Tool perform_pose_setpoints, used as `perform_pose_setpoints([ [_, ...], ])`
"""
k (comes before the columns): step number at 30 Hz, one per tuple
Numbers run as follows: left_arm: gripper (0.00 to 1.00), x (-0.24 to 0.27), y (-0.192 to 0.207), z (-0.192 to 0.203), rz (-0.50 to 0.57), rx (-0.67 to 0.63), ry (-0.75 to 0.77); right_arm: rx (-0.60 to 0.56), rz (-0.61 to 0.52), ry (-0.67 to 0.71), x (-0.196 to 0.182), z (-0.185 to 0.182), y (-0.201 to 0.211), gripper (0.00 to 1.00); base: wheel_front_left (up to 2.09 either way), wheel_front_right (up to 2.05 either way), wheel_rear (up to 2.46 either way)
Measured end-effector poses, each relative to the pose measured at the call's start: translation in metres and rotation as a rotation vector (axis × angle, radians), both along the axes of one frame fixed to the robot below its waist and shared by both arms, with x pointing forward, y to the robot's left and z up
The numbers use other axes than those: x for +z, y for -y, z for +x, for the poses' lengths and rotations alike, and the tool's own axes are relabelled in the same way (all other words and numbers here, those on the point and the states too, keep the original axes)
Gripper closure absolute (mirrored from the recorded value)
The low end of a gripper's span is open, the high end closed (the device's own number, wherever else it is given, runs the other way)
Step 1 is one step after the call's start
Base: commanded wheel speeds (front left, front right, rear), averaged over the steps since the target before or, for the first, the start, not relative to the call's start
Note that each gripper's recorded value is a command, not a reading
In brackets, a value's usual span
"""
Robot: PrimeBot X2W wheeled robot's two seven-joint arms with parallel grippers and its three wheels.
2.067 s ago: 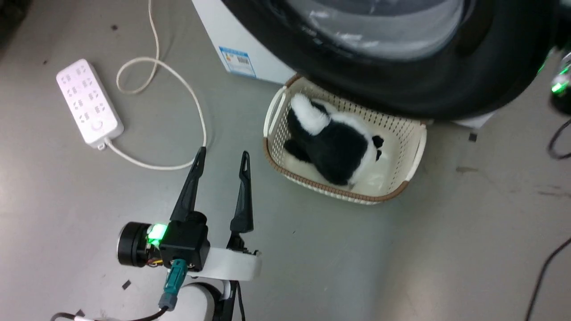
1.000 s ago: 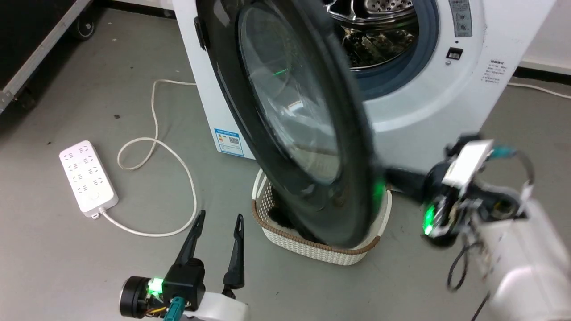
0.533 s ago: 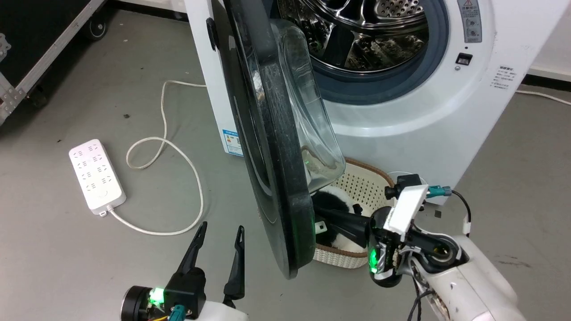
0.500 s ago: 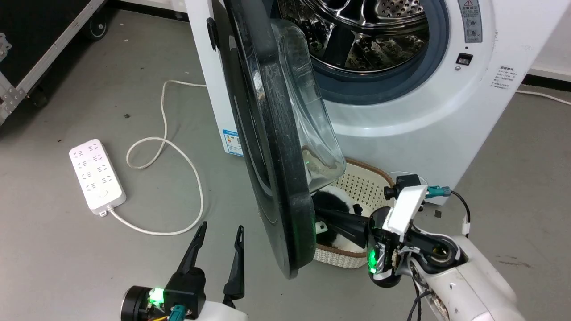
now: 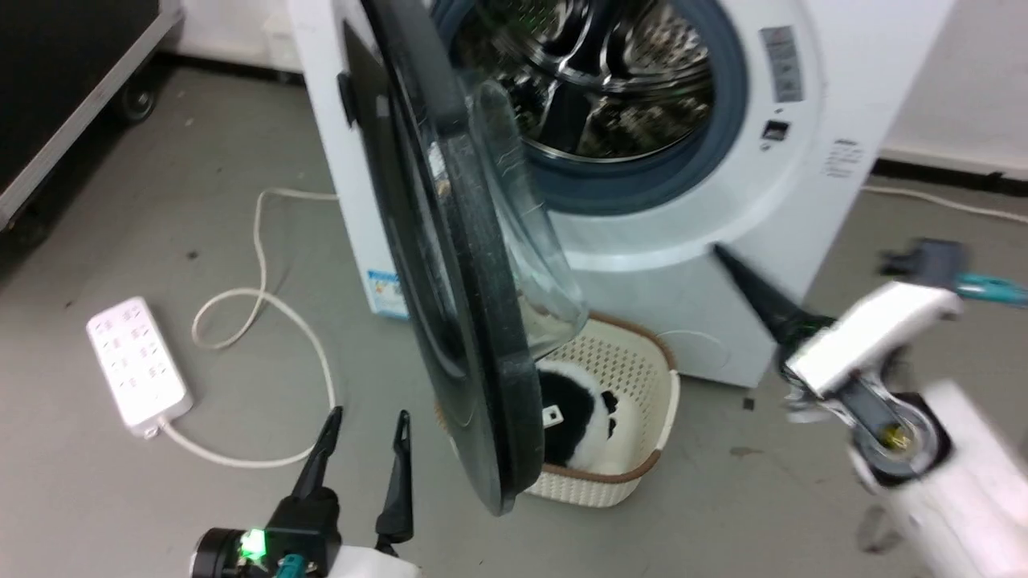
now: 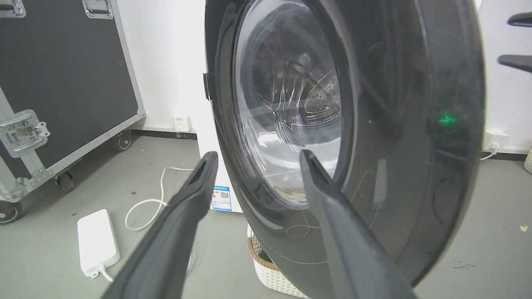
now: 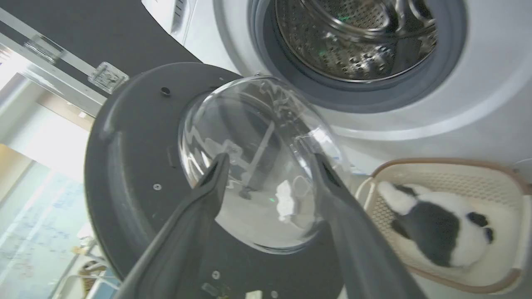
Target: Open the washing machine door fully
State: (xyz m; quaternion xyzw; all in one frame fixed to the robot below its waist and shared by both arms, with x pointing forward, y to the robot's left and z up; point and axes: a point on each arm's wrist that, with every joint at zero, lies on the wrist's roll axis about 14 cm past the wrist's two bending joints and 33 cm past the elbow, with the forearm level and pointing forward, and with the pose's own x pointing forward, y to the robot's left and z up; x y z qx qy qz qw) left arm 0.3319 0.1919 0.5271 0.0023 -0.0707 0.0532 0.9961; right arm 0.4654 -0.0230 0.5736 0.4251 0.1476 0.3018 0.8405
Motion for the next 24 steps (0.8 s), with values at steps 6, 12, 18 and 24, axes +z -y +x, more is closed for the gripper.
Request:
perform_pose_setpoints([
  [6,0.0,0.01,0.004,0.0,-0.009,-0.023,0.035,-0.257,-0.422,0.45,0.021,-0.015,0.081,0.0,0.0,0.0,0.0],
  [12,0.0,0.011,0.011,0.002,-0.019,-0.058,0.039,-0.465,-0.665,0.611,0.02,-0.045,0.141,0.0,0.0,0.0,0.0],
  [18,0.0,0.008,0.018,0.008,-0.023,-0.092,0.031,-0.615,-0.786,0.586,-0.004,-0.101,0.155,0.0,0.0,0.0,0.0],
  [24,0.0,-0.006,0.024,0.008,-0.022,-0.119,-0.015,-0.634,-0.813,0.476,-0.036,-0.125,0.159,0.0,0.0,0.0,0.0],
])
